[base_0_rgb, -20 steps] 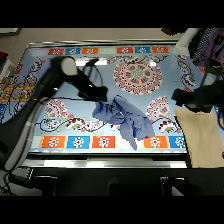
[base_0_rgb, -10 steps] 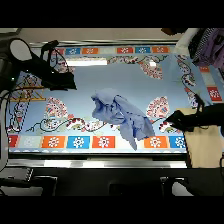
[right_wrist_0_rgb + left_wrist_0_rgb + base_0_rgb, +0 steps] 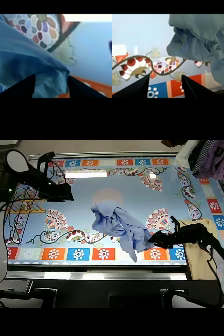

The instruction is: Fold the clothes and pants, and hang the long-sleeved shirts on hangers.

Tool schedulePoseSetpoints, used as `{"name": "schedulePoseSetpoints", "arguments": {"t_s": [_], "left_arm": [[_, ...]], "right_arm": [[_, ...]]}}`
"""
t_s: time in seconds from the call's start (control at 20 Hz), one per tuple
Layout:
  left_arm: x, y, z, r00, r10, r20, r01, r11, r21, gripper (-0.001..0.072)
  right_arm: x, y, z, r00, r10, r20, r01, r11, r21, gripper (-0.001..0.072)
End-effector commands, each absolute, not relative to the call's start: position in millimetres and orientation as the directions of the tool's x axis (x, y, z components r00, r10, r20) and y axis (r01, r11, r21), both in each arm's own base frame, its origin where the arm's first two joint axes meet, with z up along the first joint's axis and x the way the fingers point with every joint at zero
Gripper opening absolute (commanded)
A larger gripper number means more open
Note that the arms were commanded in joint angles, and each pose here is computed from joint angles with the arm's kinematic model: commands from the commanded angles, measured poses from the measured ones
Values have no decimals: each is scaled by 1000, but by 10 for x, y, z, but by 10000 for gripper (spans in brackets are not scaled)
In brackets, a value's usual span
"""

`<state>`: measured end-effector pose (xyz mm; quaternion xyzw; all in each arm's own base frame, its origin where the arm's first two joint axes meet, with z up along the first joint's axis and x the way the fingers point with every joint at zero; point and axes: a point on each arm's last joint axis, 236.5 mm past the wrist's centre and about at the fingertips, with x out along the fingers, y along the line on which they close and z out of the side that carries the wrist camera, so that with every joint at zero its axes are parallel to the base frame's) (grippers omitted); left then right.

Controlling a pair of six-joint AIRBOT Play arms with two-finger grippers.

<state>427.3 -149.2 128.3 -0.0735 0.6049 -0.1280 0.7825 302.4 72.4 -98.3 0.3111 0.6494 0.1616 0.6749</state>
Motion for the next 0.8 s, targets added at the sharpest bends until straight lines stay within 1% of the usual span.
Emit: {"name": "schedulePoseSetpoints", "arguments": {"t_s": [0.0,0.05,0.1,0.15,0.2,0.25,0.3,0.35,0.45,0.5,0.55,0.65,0.75], "left_arm": [[4316,-1374,1285,246,-282,-927,89,959,-268,457],[4331,-1308,1258,245,-277,-929,94,960,-262,456],[4328,-1238,1191,233,-271,-934,97,962,-255,456],[4317,-1167,1076,215,-266,-940,99,963,-249,456],[4292,-1113,923,188,-261,-947,107,964,-244,456],[4261,-1111,726,160,-277,-948,119,958,-260,455],[4241,-1183,542,138,-324,-936,127,943,-307,455],[4228,-1331,354,124,-398,-909,133,914,-382,452],[4254,-1618,63,144,-524,-839,138,850,-508,452],[4271,-1718,-73,162,-566,-808,121,824,-553,452],[4267,-1786,-201,169,-590,-790,102,807,-581,452],[4243,-1846,-463,165,-604,-780,74,796,-601,451],[4211,-1976,-618,131,-632,-763,89,774,-626,446]], "right_arm": [[3052,821,-1154,93,590,-802,145,789,597,470],[3047,862,-1158,88,589,-804,131,793,595,388],[3034,900,-1156,79,590,-803,118,794,596,256],[3024,918,-1154,74,592,-802,112,795,597,91],[3016,923,-1148,71,595,-801,112,793,599,38],[2997,933,-1136,63,599,-798,110,791,602,37],[2980,939,-1110,59,601,-797,103,791,604,37],[2966,947,-1066,57,604,-795,105,788,606,37],[2938,969,-959,57,611,-790,108,783,613,37],[2931,976,-905,61,613,-788,110,780,615,37],[2936,979,-848,71,613,-787,110,779,617,37],[2968,973,-742,102,607,-788,114,780,616,37],[2985,971,-665,122,604,-787,120,779,616,38]]}}
